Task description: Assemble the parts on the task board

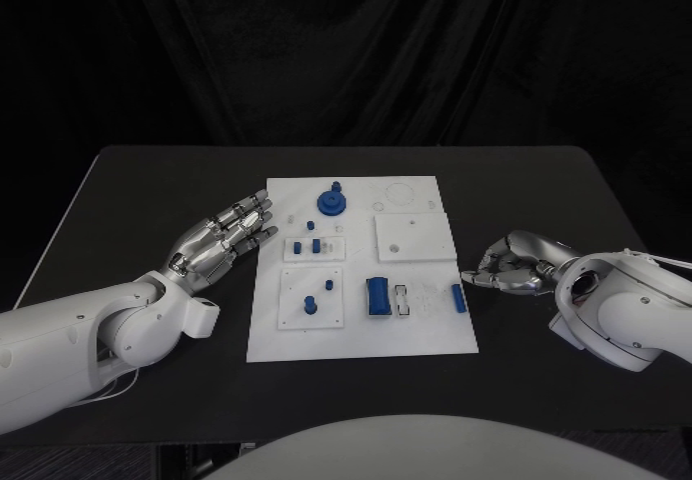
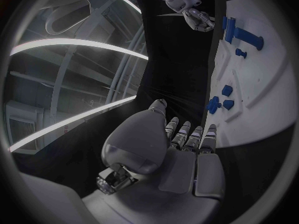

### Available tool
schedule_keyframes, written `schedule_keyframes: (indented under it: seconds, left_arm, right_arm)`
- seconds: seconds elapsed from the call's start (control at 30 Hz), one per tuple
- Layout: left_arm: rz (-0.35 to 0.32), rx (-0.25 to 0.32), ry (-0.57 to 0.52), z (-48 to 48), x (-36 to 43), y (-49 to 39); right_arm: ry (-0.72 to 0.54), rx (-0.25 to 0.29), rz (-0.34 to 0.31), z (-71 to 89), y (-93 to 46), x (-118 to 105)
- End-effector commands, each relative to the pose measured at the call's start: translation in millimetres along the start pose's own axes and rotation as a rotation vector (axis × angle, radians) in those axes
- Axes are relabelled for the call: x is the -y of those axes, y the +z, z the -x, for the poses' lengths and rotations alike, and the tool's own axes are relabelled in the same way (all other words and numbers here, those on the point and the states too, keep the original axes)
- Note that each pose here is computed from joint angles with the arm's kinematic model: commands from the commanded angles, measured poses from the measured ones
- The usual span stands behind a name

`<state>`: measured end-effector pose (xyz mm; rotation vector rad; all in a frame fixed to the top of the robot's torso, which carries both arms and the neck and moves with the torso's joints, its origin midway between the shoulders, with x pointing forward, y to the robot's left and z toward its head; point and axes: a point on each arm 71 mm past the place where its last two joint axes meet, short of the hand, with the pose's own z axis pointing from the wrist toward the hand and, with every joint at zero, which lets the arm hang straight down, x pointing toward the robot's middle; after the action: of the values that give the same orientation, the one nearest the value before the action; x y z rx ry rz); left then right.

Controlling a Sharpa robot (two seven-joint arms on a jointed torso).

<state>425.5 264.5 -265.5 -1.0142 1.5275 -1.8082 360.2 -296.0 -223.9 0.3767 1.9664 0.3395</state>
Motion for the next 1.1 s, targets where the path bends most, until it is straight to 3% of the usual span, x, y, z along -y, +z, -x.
schedule_keyframes:
  seconds: [0.03, 0.73, 1.1]
  left_arm:
    - [-0.119, -0.012, -0.008, -1.3, 7.6, -0.8]
    - [-0.113, -0.013, -0.012, -1.6, 6.8, -2.1]
    - [-0.106, -0.015, -0.014, -1.6, 5.7, -2.2]
  right_arm:
    - [-0.028, -0.029, -0.018, -3.8, 1.8, -1]
    - [-0.077, -0.109, -0.006, -22.3, 10.7, -11]
    - [-0.128, -0.112, 0.018, -30.9, 13.3, -16]
